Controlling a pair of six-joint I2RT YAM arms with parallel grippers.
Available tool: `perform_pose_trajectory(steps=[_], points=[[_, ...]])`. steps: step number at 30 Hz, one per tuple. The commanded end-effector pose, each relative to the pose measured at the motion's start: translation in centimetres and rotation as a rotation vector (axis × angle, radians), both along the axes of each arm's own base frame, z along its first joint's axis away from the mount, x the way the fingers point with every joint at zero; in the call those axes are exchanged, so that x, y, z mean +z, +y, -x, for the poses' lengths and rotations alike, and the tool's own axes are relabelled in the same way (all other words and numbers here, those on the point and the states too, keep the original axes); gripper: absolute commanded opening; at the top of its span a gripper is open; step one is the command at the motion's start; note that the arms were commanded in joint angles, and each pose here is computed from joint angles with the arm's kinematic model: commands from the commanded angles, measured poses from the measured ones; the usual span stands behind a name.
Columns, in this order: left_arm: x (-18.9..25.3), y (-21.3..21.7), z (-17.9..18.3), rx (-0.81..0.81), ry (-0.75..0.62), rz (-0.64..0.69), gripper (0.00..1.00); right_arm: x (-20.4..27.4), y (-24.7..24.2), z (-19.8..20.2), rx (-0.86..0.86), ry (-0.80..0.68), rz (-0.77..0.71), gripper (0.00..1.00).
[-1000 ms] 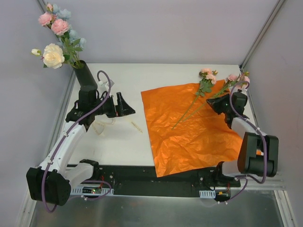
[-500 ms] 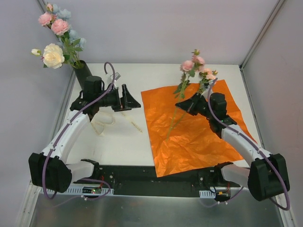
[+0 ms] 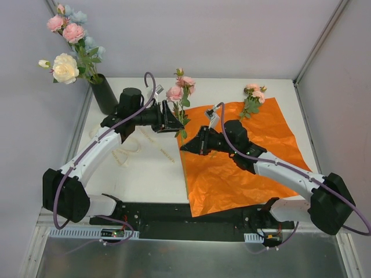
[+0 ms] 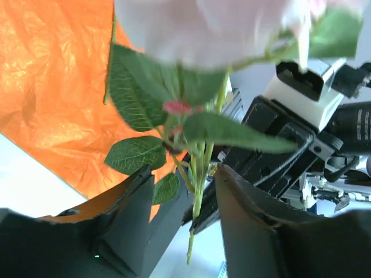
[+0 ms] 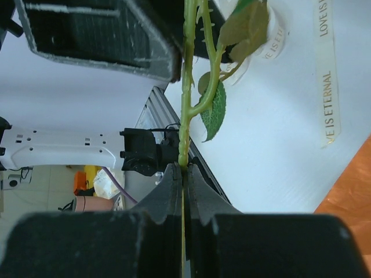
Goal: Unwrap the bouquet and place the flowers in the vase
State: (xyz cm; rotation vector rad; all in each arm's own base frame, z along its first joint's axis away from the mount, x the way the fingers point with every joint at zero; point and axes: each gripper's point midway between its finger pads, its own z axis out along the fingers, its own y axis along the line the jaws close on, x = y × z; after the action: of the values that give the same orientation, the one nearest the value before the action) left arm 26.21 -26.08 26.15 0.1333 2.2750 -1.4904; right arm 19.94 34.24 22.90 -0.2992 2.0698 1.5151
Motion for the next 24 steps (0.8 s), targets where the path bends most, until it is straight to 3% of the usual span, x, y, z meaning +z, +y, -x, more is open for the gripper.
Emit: perform_pose_trajectory(steps=[1, 8, 12, 14, 20, 24], points=[[1.6, -0.8, -0.7, 0.014, -0.032, 0.050, 0.40, 3.1, 1.5, -0.1, 0.019, -0.108, -0.064, 0.00], [1.4, -1.0, -0.9, 0.014, -0.027, 0.063, 0.00, 2.5, 2.3, 0.3, 0.035, -0.096, -0.054, 0.00], [1.7, -1.1, -1.1, 0.005, -0.045, 0.065, 0.00, 2.2, 2.1, -0.3, -0.005, -0.093, -0.046, 0.12], [1.6, -1.1, -1.4, 0.003, -0.073, 0.054, 0.00, 2.0, 1.7, -0.7, -0.046, -0.097, -0.040, 0.23], [1.3, 0.9, -4.7, 0.106, -0.190, -0.085, 0.00, 2.5, -1.1, -1.8, -0.198, -0.173, -0.025, 0.74], [2.2, 4.6, -8.7, 0.263, -0.311, -0.212, 0.00, 2.1, -2.7, -2.0, -0.264, -0.183, -0.002, 0.96]])
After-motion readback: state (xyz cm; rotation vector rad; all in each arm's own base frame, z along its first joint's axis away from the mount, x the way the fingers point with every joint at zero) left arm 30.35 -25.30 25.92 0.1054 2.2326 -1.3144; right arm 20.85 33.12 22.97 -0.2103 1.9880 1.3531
